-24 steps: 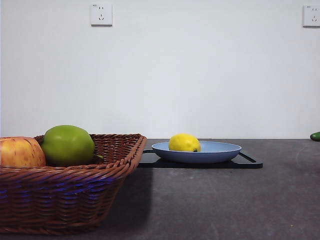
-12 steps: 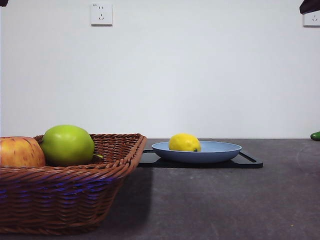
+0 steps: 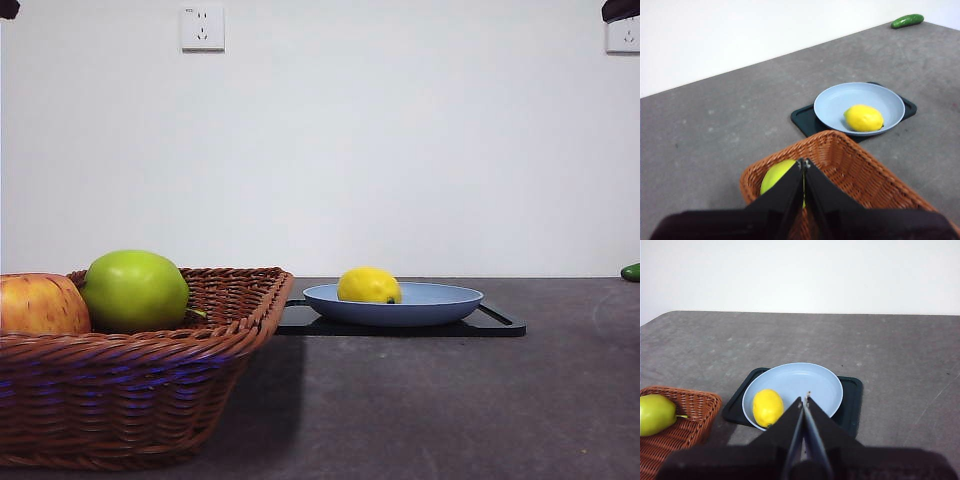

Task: Take the lemon from the basket,put the lemon in the plate,hand out the plate

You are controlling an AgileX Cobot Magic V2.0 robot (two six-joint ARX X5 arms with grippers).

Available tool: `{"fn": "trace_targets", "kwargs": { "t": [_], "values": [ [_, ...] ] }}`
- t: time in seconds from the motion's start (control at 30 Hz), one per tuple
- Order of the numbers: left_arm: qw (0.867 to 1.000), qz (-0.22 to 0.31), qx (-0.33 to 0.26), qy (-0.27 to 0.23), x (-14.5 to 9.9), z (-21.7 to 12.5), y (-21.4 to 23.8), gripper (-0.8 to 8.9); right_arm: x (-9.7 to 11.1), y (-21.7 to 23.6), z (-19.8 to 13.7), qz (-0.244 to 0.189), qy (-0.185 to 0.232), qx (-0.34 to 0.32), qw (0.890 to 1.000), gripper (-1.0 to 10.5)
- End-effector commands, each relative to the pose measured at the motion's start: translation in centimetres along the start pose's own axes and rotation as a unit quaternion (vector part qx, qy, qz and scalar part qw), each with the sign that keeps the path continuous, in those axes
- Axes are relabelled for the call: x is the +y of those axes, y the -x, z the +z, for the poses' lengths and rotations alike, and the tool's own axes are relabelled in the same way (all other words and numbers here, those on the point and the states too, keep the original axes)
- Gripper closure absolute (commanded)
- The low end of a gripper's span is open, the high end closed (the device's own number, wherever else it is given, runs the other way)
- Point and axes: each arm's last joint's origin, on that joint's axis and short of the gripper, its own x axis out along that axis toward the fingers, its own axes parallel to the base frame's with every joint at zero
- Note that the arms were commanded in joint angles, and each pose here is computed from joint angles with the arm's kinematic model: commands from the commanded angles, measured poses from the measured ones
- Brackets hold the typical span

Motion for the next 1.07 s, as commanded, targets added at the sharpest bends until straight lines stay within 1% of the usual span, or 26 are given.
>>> {"fn": "trace_targets", "kwargs": {
  "t": [0.03, 0.13, 0.2, 0.27, 0.33, 0.4, 0.5, 0.67, 0.87, 1.07],
  "values": [
    [1.000, 0.013, -0.025, -0.007, 0.1, 0.1, 1.8, 8.05, 0.1, 0.0, 0.4, 0.003, -0.006, -0.008, 1.000, 9.4],
    [0.997, 0.041, -0.068, -0.007, 0.4, -0.1, 4.3, 8.05, 0.1, 0.1, 0.4, 0.002, -0.006, -0.009, 1.000, 9.4],
    [0.993, 0.073, -0.095, 0.007, 0.6, -0.3, 5.8, 8.05, 0.1, 0.1, 0.4, 0.003, -0.006, -0.009, 1.000, 9.4],
    [0.988, 0.108, -0.109, 0.016, 0.8, -0.6, 6.5, 8.05, 0.1, 0.1, 0.4, 0.003, -0.006, -0.009, 1.000, 9.4],
    [0.984, 0.141, -0.110, 0.020, 1.0, -1.3, 6.7, 8.05, 0.1, 0.1, 0.4, 0.003, -0.006, -0.009, 1.000, 9.4],
    [0.980, 0.170, -0.098, 0.025, 1.3, -2.4, 6.3, 8.05, 0.1, 0.2, 0.4, 0.003, -0.007, -0.010, 1.000, 9.4],
    [0.977, 0.198, -0.078, 0.034, 1.8, -4.5, 4.9, 8.05, 0.1, 0.2, 0.4, 0.003, -0.007, -0.010, 1.000, 9.4],
    [0.974, 0.212, -0.071, 0.041, 2.7, -8.4, 2.0, 8.05, 0.1, 0.2, 0.4, 0.003, -0.007, -0.010, 1.000, 9.4],
    [0.981, 0.176, -0.070, 0.040, 2.8, -11.8, -0.3, 8.05, 0.1, 0.2, 0.4, 0.003, -0.007, -0.010, 1.000, 9.4],
    [0.982, 0.176, -0.058, 0.044, 2.7, -14.0, -1.1, 8.05, 0.1, 0.2, 0.4, 0.003, -0.007, -0.010, 1.000, 9.4]
  ]
}}
